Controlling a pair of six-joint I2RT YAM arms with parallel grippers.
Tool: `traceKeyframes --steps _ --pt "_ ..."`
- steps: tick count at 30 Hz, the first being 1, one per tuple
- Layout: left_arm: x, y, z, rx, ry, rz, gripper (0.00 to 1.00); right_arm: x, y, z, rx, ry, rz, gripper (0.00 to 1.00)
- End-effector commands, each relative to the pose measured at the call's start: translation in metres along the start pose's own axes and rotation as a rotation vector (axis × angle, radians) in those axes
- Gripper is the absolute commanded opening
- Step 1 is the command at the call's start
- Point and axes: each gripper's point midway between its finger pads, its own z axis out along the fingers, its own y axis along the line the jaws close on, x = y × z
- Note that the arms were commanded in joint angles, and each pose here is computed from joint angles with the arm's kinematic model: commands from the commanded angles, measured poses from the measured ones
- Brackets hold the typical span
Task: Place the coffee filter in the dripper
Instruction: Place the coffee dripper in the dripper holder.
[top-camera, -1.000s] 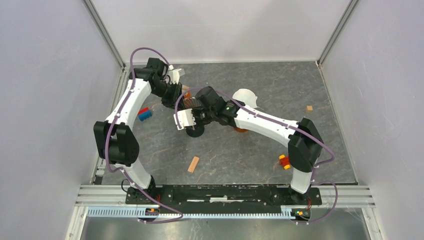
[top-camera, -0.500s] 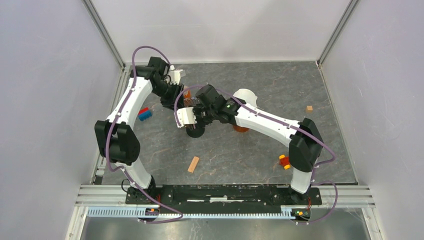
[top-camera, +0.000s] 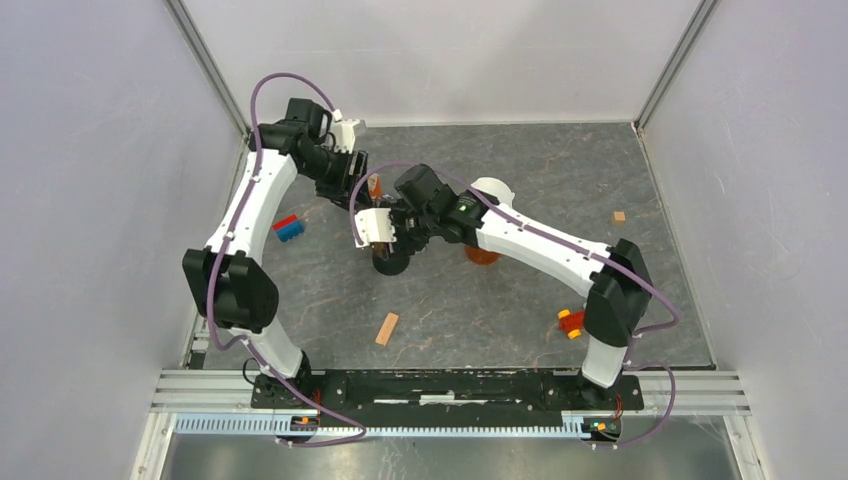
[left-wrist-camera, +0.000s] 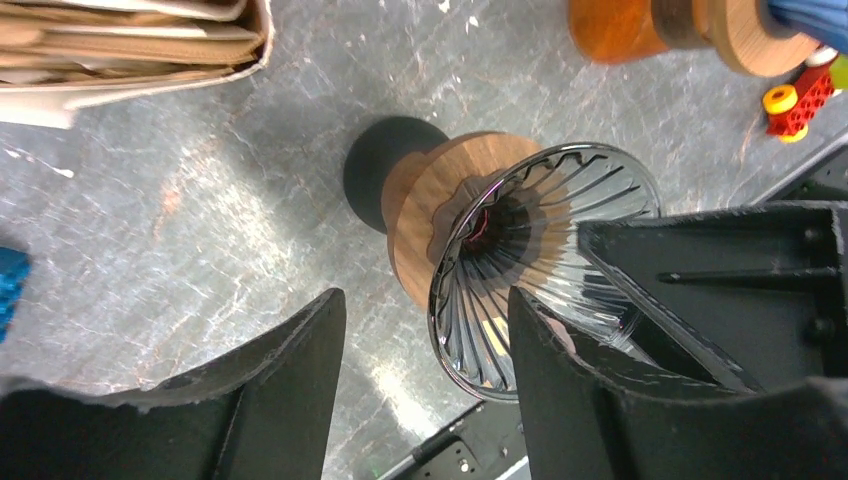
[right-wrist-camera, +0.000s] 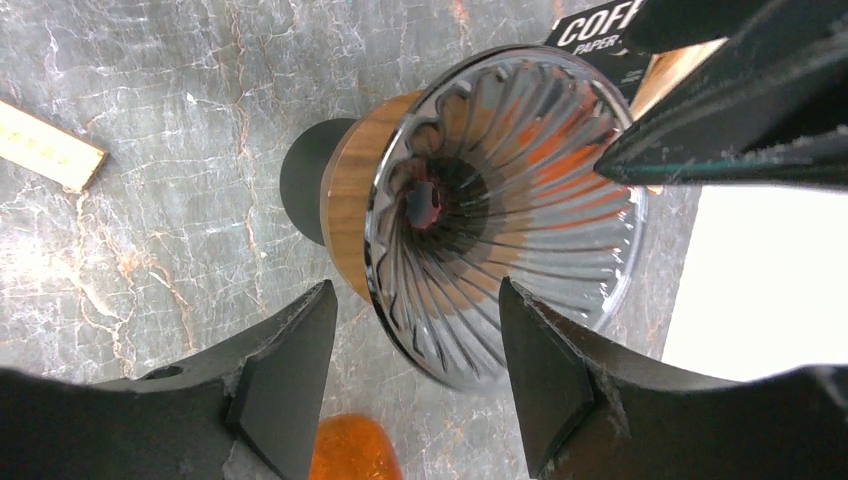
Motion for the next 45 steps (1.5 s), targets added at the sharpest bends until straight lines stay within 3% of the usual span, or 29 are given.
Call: traceKeyframes --steps 1,6,11,17,24,29,36,45 --pt "-0.040 -0.002 -0.044 -0.046 -0.218 0.081 0.68 -0.038 -0.027 -0.052 0.111 -0.093 0.013 0.67" --pt "-0.062 0.026 -0.060 -0.119 -0.308 0.045 0.66 -0.047 -0.026 -0.082 0.160 -0.148 0.027 0.67" --pt "-0.078 0.072 -0.043 -0.266 -0.281 0.077 0.60 -0.050 -0.016 -0.103 0.164 -0.185 0.027 0.67" --pt "-0.092 0.095 -0.015 -0.267 -0.213 0.103 0.58 -0.031 0.003 -0.110 0.163 -0.154 0.015 0.67" --pt "-0.100 0.099 0.012 -0.224 -0.149 0.186 0.58 -0.015 0.018 -0.114 0.115 -0.163 0.030 0.67" --pt "-0.100 0.103 0.023 -0.279 -0.108 0.241 0.58 -0.009 0.019 -0.118 0.089 -0.181 0.049 0.67" --pt "-0.083 0.121 0.034 -0.335 -0.009 0.224 0.53 0.000 0.017 -0.120 0.083 -0.183 0.067 0.66" --pt "-0.072 0.129 0.048 -0.342 0.033 0.198 0.46 0.007 0.025 -0.119 0.067 -0.188 0.075 0.66"
